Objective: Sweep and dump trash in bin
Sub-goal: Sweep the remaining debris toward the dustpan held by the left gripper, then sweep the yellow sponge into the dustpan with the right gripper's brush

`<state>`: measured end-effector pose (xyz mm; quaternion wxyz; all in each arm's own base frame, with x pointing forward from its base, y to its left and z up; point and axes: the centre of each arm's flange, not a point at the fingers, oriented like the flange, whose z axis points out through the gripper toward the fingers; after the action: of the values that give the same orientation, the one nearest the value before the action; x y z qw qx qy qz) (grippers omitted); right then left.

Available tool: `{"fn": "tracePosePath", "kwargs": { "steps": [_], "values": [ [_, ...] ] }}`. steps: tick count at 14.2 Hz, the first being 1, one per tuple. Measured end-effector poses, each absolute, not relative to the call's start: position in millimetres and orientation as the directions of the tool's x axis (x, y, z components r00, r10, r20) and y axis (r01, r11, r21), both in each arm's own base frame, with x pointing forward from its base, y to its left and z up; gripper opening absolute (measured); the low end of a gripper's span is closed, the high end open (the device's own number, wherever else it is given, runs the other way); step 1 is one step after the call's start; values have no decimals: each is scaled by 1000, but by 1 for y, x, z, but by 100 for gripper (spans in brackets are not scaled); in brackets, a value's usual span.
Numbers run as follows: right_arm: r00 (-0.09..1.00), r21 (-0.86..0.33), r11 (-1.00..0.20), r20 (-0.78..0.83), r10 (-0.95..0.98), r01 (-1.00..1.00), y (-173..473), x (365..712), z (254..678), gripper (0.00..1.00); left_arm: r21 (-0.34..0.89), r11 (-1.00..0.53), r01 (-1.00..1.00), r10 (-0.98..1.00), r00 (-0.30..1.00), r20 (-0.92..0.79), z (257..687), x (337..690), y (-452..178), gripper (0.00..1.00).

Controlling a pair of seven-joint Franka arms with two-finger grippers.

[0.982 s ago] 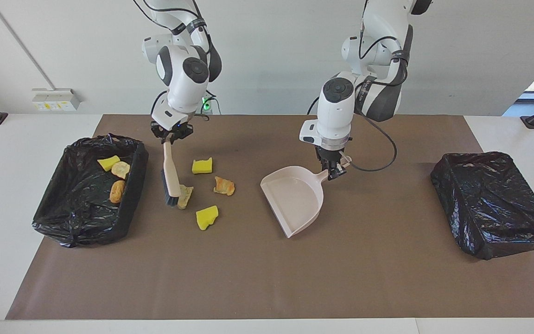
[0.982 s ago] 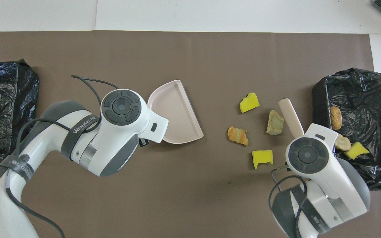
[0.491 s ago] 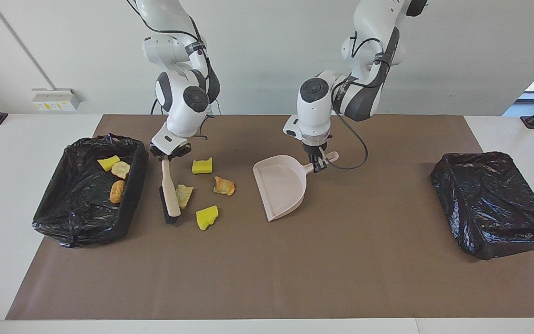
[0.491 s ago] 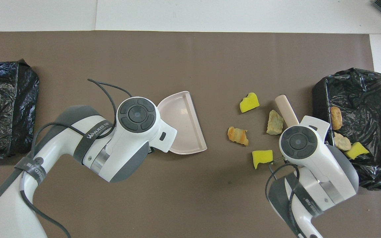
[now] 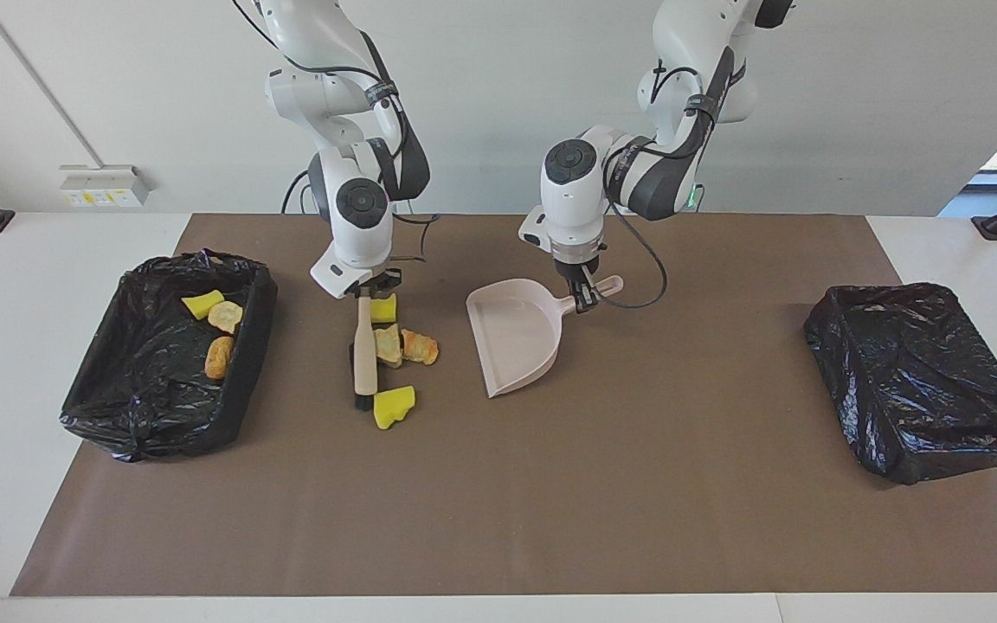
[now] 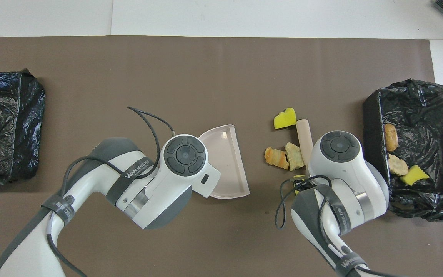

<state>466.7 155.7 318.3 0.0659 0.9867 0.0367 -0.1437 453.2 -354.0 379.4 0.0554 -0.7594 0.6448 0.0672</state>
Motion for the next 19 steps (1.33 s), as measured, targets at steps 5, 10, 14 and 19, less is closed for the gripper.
{"fn": "tracePosePath", "kwargs": {
  "steps": [5,10,14,19],
  "values": [
    [950,-88,-996,-312,8,-20,212,455,314,27,3,-147,-989,-971,144,-190,378,441,-356,33],
    [934,-266,-955,-356,-31,-134,258,454,332,27,1,-143,-990,-971,140,-192,379,438,-357,33],
    [928,-212,-969,-370,-44,-131,256,458,368,27,2,-143,-990,-971,140,-194,378,438,-356,33],
    [933,172,-981,-329,-147,-93,203,425,417,27,8,-156,-988,-967,152,-203,373,439,-351,33]
  ]
}}
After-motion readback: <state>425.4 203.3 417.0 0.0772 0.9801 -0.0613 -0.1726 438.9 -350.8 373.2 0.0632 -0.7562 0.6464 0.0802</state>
